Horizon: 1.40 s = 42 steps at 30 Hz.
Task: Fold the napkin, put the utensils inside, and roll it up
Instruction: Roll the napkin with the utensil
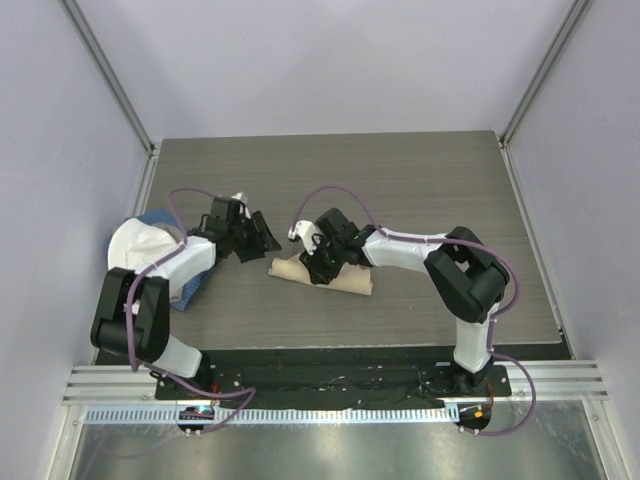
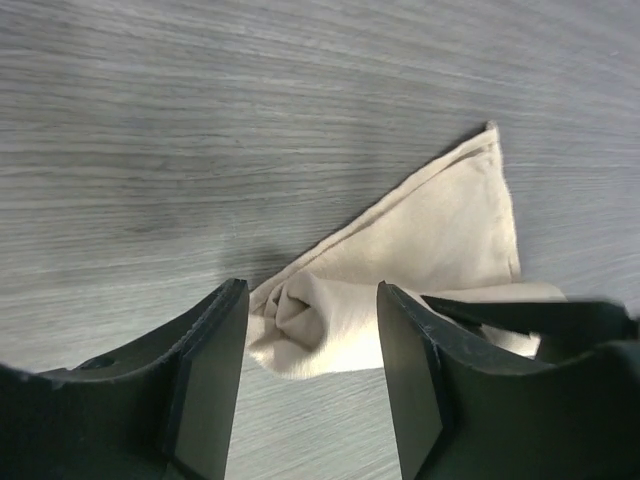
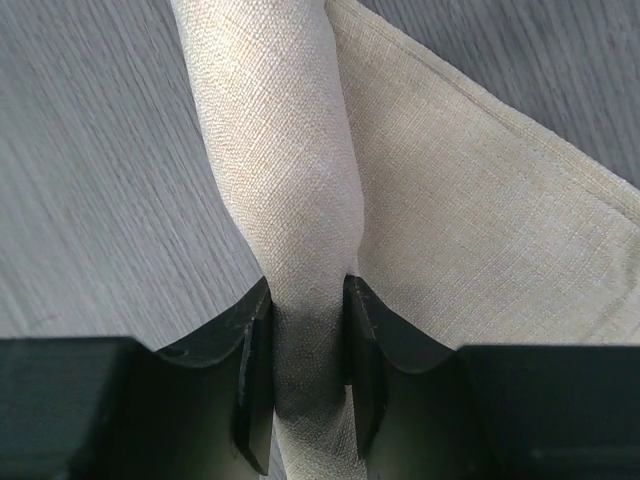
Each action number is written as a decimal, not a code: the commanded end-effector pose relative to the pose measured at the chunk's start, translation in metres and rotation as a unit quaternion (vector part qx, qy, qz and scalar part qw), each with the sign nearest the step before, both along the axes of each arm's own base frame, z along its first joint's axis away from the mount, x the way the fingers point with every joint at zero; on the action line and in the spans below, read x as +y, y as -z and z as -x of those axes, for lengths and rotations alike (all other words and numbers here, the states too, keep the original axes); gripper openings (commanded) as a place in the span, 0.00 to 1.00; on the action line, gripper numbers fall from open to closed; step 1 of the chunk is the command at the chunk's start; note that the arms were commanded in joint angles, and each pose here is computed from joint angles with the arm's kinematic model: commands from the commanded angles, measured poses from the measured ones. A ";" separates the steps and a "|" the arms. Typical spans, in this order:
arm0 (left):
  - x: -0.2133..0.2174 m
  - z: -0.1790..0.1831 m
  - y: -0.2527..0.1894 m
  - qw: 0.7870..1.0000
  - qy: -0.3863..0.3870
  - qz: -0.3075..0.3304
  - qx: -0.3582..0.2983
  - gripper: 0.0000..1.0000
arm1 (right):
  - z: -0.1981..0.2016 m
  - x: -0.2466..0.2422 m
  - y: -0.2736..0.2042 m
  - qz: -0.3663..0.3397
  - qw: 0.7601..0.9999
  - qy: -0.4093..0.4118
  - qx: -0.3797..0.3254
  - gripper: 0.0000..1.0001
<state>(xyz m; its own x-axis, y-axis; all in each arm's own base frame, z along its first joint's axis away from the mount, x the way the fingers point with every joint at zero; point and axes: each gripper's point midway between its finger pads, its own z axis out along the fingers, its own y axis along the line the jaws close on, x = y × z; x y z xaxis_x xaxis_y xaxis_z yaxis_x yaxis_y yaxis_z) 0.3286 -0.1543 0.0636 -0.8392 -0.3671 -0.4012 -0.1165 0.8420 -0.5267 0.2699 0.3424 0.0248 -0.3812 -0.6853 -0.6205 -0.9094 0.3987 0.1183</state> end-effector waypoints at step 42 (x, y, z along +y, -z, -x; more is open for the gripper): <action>-0.014 0.023 0.031 0.998 0.029 0.058 -0.001 0.00 | -0.025 0.006 -0.068 -0.026 0.998 0.048 -0.013 0.63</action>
<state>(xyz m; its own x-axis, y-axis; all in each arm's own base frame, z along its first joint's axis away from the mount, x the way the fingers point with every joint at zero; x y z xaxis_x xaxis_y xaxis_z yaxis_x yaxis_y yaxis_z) 0.3040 -0.1640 0.0307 -0.8359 -0.3813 -0.3947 -0.0640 0.7820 -0.6199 0.2682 0.3497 0.0396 -0.5807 -0.6149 -0.5336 -0.8141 0.4320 0.3882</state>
